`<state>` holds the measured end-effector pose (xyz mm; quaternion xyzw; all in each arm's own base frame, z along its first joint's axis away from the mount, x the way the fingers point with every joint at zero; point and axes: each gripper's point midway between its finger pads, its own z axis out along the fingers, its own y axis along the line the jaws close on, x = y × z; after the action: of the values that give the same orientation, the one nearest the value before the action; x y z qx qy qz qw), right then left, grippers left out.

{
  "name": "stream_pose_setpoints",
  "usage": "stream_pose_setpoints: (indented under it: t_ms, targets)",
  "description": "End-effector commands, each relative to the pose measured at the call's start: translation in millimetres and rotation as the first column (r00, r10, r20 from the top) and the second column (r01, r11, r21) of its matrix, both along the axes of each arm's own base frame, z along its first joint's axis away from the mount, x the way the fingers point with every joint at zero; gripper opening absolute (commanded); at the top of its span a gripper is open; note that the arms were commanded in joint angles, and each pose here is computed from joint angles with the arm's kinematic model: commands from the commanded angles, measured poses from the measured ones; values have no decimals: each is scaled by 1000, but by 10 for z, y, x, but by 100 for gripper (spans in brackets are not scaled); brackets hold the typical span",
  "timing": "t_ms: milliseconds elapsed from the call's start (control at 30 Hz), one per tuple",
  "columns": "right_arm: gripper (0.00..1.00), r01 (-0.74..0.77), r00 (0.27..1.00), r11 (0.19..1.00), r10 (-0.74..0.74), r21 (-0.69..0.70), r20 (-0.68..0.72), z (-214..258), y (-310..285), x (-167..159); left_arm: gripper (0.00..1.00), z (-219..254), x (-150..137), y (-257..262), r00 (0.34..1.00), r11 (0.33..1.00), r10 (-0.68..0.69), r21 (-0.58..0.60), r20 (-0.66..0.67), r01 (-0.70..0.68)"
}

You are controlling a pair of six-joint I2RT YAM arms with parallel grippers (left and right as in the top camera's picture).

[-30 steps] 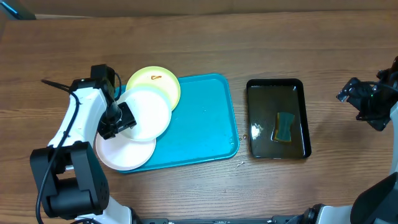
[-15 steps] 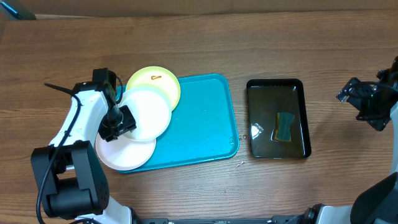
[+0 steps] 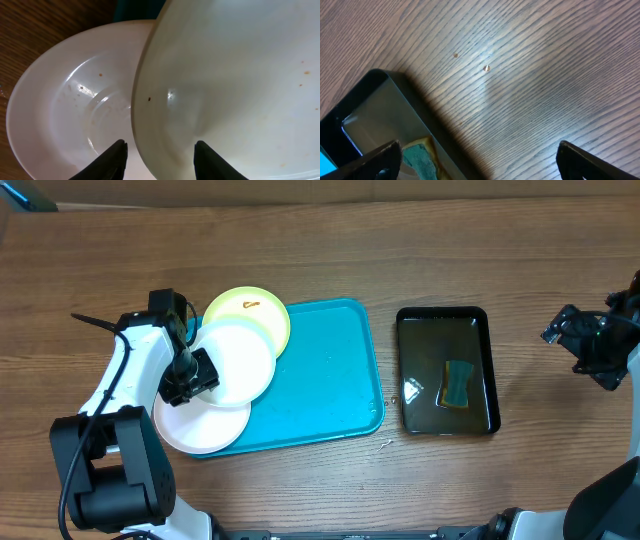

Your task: Clean dirty plates on tray and stack at the side

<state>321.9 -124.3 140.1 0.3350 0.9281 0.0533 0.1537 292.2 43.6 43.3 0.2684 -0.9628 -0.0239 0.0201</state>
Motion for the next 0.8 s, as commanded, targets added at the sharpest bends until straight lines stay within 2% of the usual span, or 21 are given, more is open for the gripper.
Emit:
stream_pose_setpoints:
  t_ms: [0, 233, 400, 467, 600, 767]
  targets:
    - [100, 7, 1000, 1000, -7, -19, 22, 83, -43, 44, 40, 32, 11, -27, 1000, 1000, 8, -3, 18, -8]
    - [100, 8, 1000, 1000, -7, -19, 22, 83, -43, 44, 36, -28, 13, -33, 1000, 1000, 8, -5, 28, -8]
    - [100, 8, 1000, 1000, -7, -19, 22, 83, -43, 44, 16, -30, 14, -45, 1000, 1000, 8, -12, 28, -8]
    - [100, 8, 1000, 1000, -7, -19, 22, 83, -43, 44, 15, -30, 14, -45, 1000, 1000, 8, -12, 28, -8]
    - [100, 7, 1000, 1000, -7, -19, 22, 83, -43, 44, 4, -30, 13, -46, 1000, 1000, 8, -13, 28, -8]
    - [100, 7, 1000, 1000, -7, -19, 22, 83, -42, 44, 4, -25, 29, -112, 999, 999, 10, -51, 35, -8]
